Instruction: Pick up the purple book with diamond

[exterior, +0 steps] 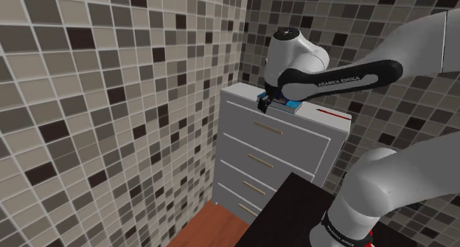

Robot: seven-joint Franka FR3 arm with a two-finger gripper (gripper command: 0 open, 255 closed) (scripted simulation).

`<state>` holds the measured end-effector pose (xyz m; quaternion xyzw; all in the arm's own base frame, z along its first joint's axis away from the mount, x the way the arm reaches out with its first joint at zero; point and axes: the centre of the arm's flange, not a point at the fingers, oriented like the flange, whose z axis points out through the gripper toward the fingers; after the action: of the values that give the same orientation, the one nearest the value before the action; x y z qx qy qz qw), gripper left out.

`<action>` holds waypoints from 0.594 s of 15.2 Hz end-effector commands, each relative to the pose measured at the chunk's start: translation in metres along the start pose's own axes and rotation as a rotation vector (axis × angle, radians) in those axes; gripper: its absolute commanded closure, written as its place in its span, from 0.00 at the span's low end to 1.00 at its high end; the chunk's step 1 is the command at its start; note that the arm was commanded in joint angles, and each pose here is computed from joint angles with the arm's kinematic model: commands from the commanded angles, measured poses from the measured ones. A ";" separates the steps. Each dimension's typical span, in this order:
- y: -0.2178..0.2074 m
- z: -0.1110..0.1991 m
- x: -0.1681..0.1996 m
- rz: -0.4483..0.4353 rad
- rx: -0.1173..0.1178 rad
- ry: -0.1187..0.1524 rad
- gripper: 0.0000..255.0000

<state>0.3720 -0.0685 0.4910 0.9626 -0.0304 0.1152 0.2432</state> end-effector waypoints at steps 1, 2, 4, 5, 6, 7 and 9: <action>0.000 0.019 0.009 -0.016 -0.081 0.023 0.00; 0.001 0.030 0.012 -0.021 -0.120 0.032 0.00; 0.004 0.051 0.020 -0.032 -0.198 0.050 0.00; 0.006 0.062 0.024 -0.038 -0.237 0.059 0.00; 0.008 0.072 0.027 -0.044 -0.276 0.068 0.00; 0.011 0.082 0.031 -0.049 -0.315 0.077 0.00; 0.018 0.102 0.040 -0.060 -0.393 0.095 0.00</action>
<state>0.4253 -0.1285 0.4267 0.9010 -0.0164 0.1404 0.4101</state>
